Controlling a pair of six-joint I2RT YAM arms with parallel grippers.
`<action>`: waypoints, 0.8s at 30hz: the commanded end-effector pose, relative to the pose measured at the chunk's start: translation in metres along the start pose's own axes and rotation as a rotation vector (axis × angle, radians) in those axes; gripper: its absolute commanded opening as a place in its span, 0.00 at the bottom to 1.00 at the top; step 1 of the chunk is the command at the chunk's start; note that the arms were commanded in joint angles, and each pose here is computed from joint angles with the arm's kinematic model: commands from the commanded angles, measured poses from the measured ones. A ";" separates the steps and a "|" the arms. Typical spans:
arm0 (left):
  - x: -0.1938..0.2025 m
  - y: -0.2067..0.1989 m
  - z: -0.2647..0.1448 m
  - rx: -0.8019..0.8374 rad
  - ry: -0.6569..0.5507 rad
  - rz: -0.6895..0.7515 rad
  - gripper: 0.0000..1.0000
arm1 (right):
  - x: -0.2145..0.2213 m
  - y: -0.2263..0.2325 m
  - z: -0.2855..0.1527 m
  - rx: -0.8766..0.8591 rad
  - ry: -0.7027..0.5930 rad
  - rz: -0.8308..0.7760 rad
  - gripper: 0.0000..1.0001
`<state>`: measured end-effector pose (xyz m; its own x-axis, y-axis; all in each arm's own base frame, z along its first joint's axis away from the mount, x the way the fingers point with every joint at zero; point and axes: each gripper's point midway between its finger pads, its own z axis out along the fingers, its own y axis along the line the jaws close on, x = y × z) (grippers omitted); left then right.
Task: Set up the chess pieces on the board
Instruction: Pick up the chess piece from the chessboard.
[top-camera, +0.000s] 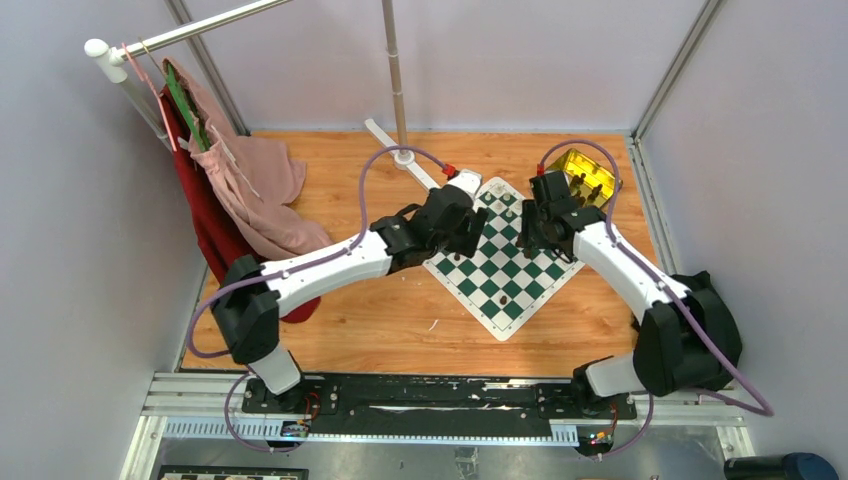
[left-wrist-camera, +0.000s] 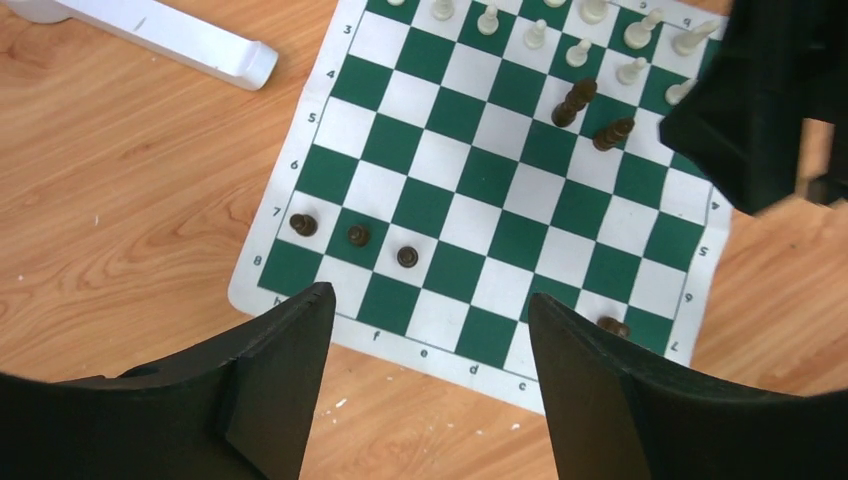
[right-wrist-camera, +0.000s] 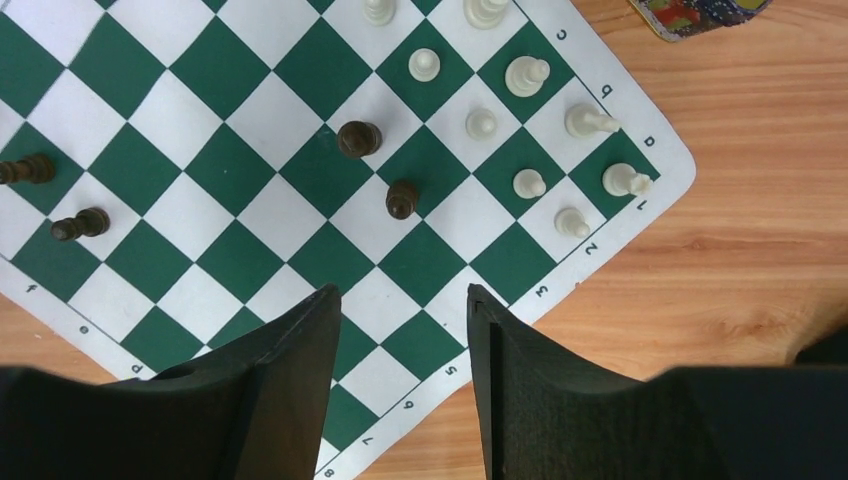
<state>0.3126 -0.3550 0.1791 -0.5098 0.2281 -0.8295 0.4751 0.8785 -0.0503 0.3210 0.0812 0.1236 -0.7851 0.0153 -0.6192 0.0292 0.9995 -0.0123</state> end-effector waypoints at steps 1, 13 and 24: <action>-0.003 0.010 -0.031 -0.003 -0.028 -0.023 0.79 | -0.014 0.005 0.011 0.001 0.002 -0.062 0.56; 0.001 0.023 -0.063 0.005 -0.082 -0.070 0.84 | -0.030 0.009 0.052 0.012 0.021 -0.140 0.57; -0.004 0.025 -0.056 -0.018 -0.087 -0.040 0.84 | -0.031 0.010 0.082 -0.005 0.064 -0.148 0.54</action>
<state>0.2812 -0.3074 0.2071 -0.4884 0.1518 -0.8593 0.4450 0.8904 -0.0956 0.3836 0.0917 0.0782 -0.8223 -0.1317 -0.5536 -0.0879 0.9906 -0.1051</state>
